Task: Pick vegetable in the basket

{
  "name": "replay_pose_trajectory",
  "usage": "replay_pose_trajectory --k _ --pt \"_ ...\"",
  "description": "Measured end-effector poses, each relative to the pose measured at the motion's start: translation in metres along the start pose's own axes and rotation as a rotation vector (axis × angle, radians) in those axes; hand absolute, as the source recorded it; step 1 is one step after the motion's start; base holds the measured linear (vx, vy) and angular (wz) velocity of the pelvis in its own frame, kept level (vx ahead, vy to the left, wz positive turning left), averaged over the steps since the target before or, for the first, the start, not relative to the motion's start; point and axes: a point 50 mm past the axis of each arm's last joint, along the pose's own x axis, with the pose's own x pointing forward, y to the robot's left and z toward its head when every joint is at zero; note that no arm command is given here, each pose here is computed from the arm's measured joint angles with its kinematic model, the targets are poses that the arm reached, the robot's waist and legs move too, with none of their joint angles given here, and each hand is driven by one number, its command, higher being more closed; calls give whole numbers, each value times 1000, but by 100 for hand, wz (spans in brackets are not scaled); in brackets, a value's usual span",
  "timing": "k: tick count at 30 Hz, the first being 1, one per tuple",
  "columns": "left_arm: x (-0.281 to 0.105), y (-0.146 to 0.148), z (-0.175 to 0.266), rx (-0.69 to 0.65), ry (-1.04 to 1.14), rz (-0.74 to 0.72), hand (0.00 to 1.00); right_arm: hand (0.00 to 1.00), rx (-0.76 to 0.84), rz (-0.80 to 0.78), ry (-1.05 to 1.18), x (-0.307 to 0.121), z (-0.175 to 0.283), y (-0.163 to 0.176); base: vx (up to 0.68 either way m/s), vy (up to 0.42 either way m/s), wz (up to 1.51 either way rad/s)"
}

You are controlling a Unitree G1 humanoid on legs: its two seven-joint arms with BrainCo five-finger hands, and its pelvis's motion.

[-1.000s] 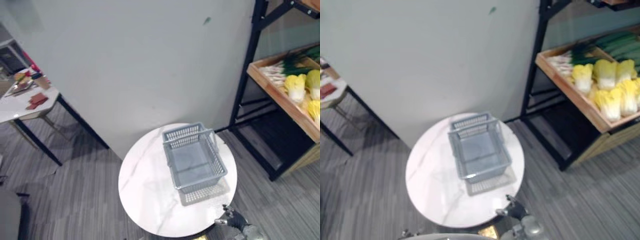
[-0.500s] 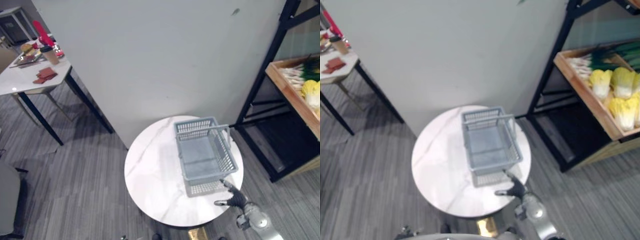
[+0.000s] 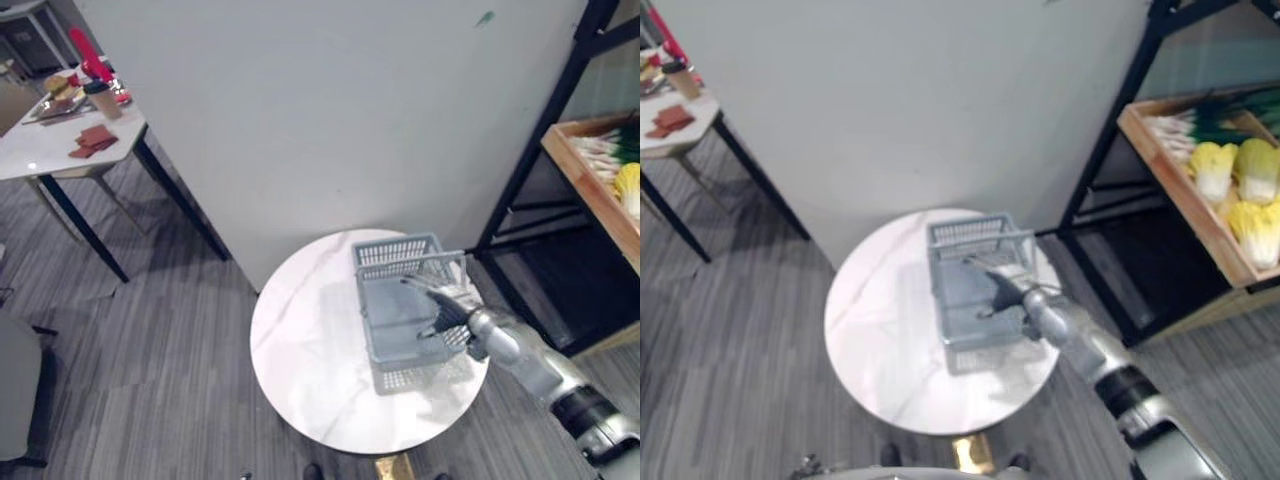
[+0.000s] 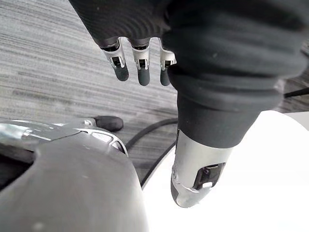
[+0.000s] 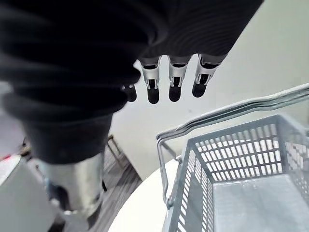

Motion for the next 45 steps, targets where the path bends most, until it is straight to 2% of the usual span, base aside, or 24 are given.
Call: replay_pose_trajectory --k 4,7,10,17,31,45 --pt "3 -4 9 0 -24 -3 0 0 -84 10 18 27 0 -11 -35 -4 38" --pt "4 -6 16 -1 -47 1 0 0 -139 -34 70 47 -4 -36 -45 8 46" --pt "7 -11 29 -2 -86 -8 0 0 -193 -143 151 59 -13 -78 -55 23 47" --pt "8 -13 35 -2 -101 8 0 0 -146 -293 222 54 -22 -106 -6 10 12" --pt "10 -25 47 75 -145 -39 0 0 -111 -352 343 42 -46 -127 13 -4 -2" --pt "10 -25 50 89 -161 -43 0 0 -178 -361 353 29 -56 -137 9 -15 -9"
